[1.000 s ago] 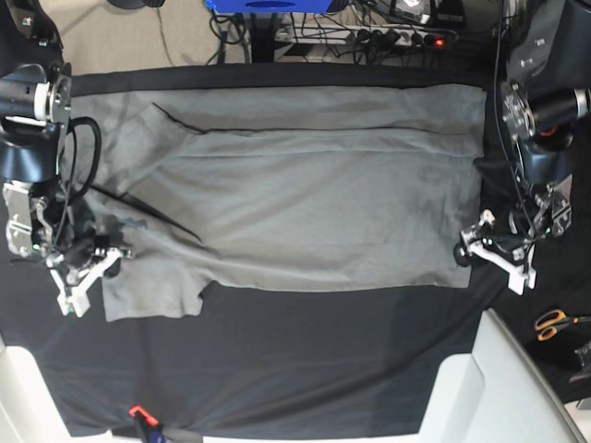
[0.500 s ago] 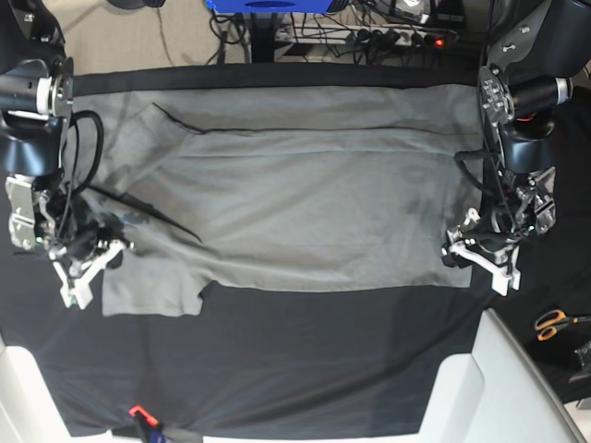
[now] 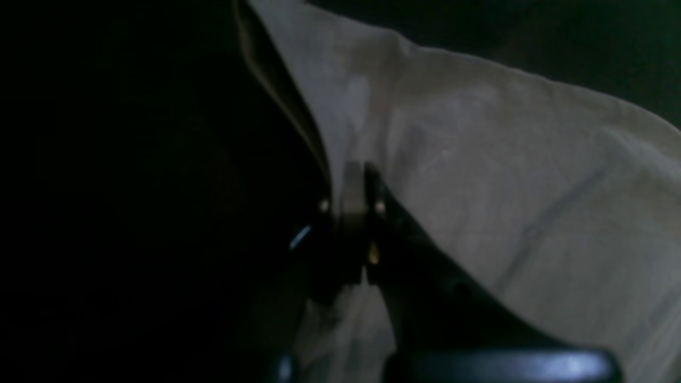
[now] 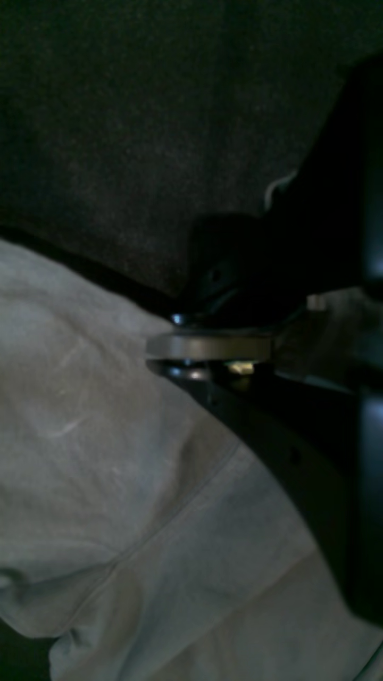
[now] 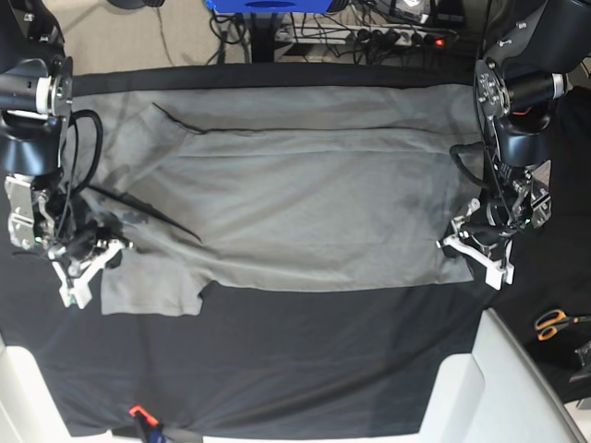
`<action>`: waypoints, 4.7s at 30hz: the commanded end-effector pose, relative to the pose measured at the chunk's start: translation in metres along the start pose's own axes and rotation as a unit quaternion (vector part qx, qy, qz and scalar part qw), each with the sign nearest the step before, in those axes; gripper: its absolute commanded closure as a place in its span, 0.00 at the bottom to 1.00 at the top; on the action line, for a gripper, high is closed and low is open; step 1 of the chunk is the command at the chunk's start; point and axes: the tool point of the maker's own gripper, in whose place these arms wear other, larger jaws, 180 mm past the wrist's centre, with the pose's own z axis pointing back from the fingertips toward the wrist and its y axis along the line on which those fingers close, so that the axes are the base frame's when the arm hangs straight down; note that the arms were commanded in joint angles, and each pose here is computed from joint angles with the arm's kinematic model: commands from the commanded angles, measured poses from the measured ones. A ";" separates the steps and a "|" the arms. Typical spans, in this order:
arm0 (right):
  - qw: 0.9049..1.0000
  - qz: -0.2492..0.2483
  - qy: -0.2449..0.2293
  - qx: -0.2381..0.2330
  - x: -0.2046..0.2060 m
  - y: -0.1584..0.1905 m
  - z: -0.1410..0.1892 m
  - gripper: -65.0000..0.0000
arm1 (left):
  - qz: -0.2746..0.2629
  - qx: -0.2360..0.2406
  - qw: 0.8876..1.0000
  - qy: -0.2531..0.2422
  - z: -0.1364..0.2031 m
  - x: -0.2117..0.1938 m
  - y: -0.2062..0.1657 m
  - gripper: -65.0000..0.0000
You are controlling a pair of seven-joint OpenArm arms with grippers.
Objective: Fold the T-shirt properly
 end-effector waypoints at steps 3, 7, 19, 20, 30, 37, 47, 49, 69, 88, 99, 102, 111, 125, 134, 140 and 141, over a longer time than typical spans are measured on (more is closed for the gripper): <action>0.999 0.007 -0.032 -0.002 0.028 -0.005 0.005 1.00 | -0.033 0.025 0.998 0.048 0.012 -0.015 0.016 1.00; 0.999 0.007 -0.032 -0.002 0.028 -0.005 0.005 1.00 | -0.041 0.043 0.997 0.041 0.033 -0.011 0.029 1.00; 1.000 0.006 -0.026 0.000 0.022 -0.002 0.004 1.00 | -0.040 0.055 0.996 0.051 0.044 -0.012 0.037 0.88; 1.000 0.007 -0.025 -0.001 0.021 -0.003 0.004 1.00 | -0.040 0.054 0.996 0.054 0.044 -0.013 0.036 0.70; 1.000 0.006 -0.025 -0.001 0.020 -0.003 0.004 1.00 | -0.053 0.064 0.996 0.031 0.052 0.009 0.043 0.21; 1.000 0.006 -0.025 -0.001 0.020 -0.003 0.004 1.00 | -0.040 0.057 0.998 -0.004 0.046 0.044 0.039 0.21; 1.000 0.007 -0.025 -0.002 0.020 -0.004 0.004 1.00 | 0.028 0.032 0.999 0.005 0.015 0.027 0.032 0.21; 1.000 0.007 -0.025 -0.002 0.020 -0.004 0.004 1.00 | 0.031 0.030 0.999 0.003 0.013 0.025 0.031 0.22; 1.000 0.007 -0.025 -0.002 0.020 -0.004 0.004 1.00 | 0.035 0.015 0.999 0.001 0.006 0.022 0.015 0.66; 1.000 0.008 -0.026 -0.001 0.021 -0.003 0.004 1.00 | 0.028 0.020 0.999 -0.005 0.008 0.029 0.018 1.00; 0.997 0.036 -0.075 -0.002 0.061 0.003 0.015 1.00 | -0.026 0.026 0.999 -0.039 0.024 0.077 0.013 1.00; 0.995 0.045 -0.091 -0.002 0.074 0.006 0.020 1.00 | -0.064 0.022 0.997 -0.045 0.025 0.087 0.001 1.00; 0.990 0.063 -0.125 -0.005 0.098 0.010 0.031 1.00 | -0.096 0.023 0.992 -0.077 0.042 0.122 -0.011 1.00; 0.984 0.082 -0.157 -0.008 0.123 0.014 0.044 1.00 | -0.132 0.028 0.985 -0.105 0.064 0.152 -0.025 1.00; 0.984 0.082 -0.156 -0.008 0.121 0.013 0.043 1.00 | -0.132 0.029 0.985 -0.105 0.064 0.151 -0.025 1.00; 0.987 0.080 -0.141 -0.009 0.108 0.011 0.040 1.00 | -0.149 0.034 0.982 -0.112 0.071 0.145 -0.025 1.00; 0.987 0.079 -0.138 -0.009 0.105 0.010 0.039 1.00 | -0.150 0.035 0.982 -0.110 0.071 0.141 -0.024 1.00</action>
